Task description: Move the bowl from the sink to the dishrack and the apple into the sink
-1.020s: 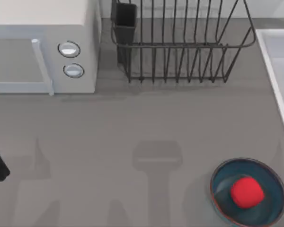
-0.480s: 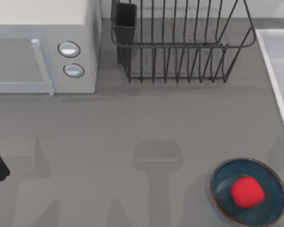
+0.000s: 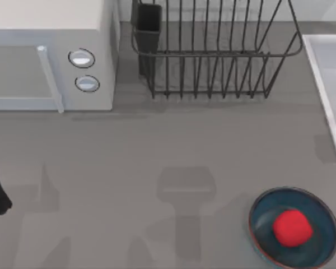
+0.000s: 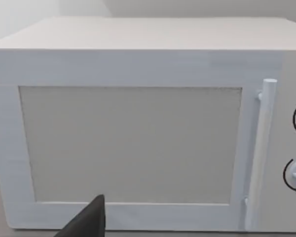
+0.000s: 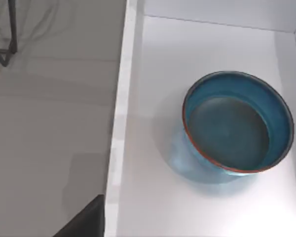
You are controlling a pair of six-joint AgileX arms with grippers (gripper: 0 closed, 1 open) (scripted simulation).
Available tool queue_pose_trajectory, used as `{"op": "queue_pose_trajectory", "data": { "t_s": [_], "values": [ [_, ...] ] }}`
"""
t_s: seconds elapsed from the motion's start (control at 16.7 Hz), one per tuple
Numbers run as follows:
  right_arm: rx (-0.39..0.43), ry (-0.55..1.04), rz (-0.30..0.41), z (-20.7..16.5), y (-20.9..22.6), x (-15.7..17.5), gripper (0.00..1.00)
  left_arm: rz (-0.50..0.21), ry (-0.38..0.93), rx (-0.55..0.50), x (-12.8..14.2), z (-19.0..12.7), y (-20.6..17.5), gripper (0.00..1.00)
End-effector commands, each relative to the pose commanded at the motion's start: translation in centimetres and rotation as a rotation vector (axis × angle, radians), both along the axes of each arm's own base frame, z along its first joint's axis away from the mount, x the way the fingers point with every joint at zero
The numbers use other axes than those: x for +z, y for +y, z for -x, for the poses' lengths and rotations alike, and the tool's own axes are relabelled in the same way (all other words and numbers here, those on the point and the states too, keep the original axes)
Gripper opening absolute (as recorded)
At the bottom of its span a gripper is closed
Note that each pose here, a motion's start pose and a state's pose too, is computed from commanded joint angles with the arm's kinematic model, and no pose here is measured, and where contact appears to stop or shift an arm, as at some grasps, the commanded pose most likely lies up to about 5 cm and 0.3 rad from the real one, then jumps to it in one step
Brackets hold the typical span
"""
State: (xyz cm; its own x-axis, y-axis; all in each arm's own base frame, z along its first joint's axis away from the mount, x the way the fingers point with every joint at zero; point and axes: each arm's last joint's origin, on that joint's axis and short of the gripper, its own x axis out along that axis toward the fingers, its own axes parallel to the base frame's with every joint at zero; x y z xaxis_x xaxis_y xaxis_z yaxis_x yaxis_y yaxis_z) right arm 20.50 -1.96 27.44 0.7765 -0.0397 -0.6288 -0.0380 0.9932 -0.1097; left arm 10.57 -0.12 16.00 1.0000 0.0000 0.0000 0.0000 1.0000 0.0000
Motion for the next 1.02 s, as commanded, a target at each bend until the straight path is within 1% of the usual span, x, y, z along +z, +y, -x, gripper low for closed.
{"op": "queue_pose_trajectory", "data": {
  "t_s": [0.12,0.24,0.36,0.54,0.66,0.78,1.02],
  "values": [
    [-0.004,0.160,-0.001,-4.0,-1.0,0.4,1.00,0.000,0.000,0.000,0.0,0.0,0.0,1.00],
    [-0.010,0.313,-0.010,-8.3,-2.5,0.0,1.00,0.000,0.000,0.000,0.0,0.0,0.0,1.00],
    [-0.016,0.454,-0.025,-12.5,-4.2,-1.3,1.00,0.000,0.000,0.000,0.0,0.0,0.0,1.00],
    [-0.028,0.625,-0.053,-18.1,-7.2,-4.3,1.00,0.000,0.000,0.000,0.0,0.0,0.0,1.00],
    [-0.038,0.707,-0.071,-21.0,-9.4,-6.6,1.00,0.000,0.000,0.000,0.0,0.0,0.0,1.00],
    [-0.049,0.757,-0.084,-23.3,-11.4,-8.7,1.00,0.000,0.000,0.000,0.0,0.0,0.0,1.00],
    [-0.073,0.791,-0.094,-26.0,-14.8,-11.5,1.00,0.000,0.000,0.000,0.0,0.0,0.0,1.00]
  ]
}}
